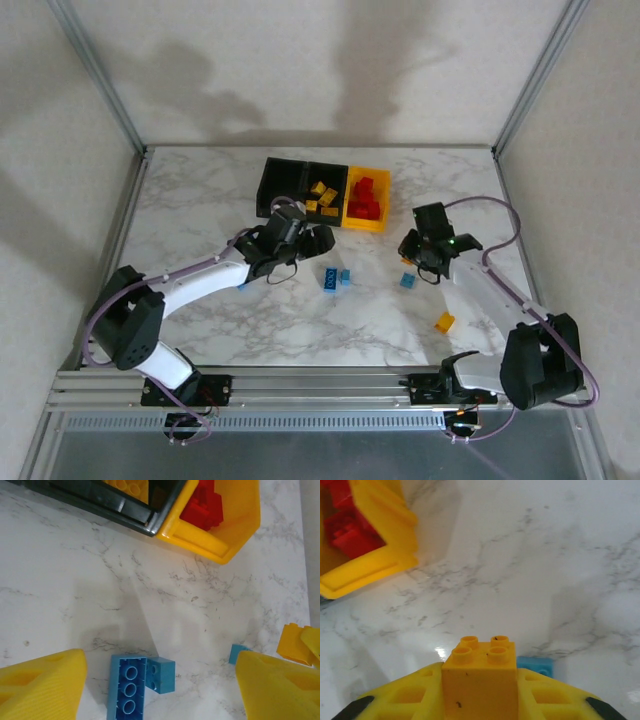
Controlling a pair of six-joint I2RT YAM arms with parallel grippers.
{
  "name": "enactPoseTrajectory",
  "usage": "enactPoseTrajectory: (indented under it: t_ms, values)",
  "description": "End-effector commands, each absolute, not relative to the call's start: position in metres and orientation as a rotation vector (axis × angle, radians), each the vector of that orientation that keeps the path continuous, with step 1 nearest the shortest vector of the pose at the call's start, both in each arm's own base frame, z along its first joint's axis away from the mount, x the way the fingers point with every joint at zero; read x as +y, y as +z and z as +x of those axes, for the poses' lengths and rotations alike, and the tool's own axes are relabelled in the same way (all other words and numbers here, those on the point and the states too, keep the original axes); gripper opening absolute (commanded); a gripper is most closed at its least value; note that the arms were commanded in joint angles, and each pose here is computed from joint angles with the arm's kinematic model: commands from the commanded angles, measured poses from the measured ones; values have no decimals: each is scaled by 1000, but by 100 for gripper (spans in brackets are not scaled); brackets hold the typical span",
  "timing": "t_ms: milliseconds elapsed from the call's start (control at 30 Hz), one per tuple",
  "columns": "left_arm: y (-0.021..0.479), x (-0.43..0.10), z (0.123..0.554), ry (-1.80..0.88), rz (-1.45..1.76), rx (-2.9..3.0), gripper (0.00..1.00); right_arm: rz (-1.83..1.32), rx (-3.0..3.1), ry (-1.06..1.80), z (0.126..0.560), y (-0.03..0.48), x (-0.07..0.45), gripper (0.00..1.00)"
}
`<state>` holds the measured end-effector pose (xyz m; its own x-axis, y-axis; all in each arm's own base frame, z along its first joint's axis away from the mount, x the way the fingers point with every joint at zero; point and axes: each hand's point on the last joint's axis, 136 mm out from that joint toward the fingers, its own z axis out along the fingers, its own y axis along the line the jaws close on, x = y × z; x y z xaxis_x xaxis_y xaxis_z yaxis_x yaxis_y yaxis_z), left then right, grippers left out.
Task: Sort the legos into containers by color
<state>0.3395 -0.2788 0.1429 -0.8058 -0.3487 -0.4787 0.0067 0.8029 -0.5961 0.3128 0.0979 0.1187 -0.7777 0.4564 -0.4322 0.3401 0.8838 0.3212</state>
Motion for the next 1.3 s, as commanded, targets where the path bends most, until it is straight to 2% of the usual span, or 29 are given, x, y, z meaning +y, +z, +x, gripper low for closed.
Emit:
enactPoseTrajectory:
  t_ms: [0,267,567,1033,1267]
  values:
    - [161,-266,343,-841,-290,2341,78,531,2519,325,331,132,119,29]
    - [167,-225,345,-789,-393,2299,78,339,2494,433,384,154,198,29]
    - [166,-195,335,-752,-477,2284,79,202,2494,513,440,149,270,30]
    - [165,-183,331,-722,-503,2286,79,150,2511,534,498,120,315,32]
    - [166,-181,330,-715,-512,2287,79,146,2527,500,508,108,318,40]
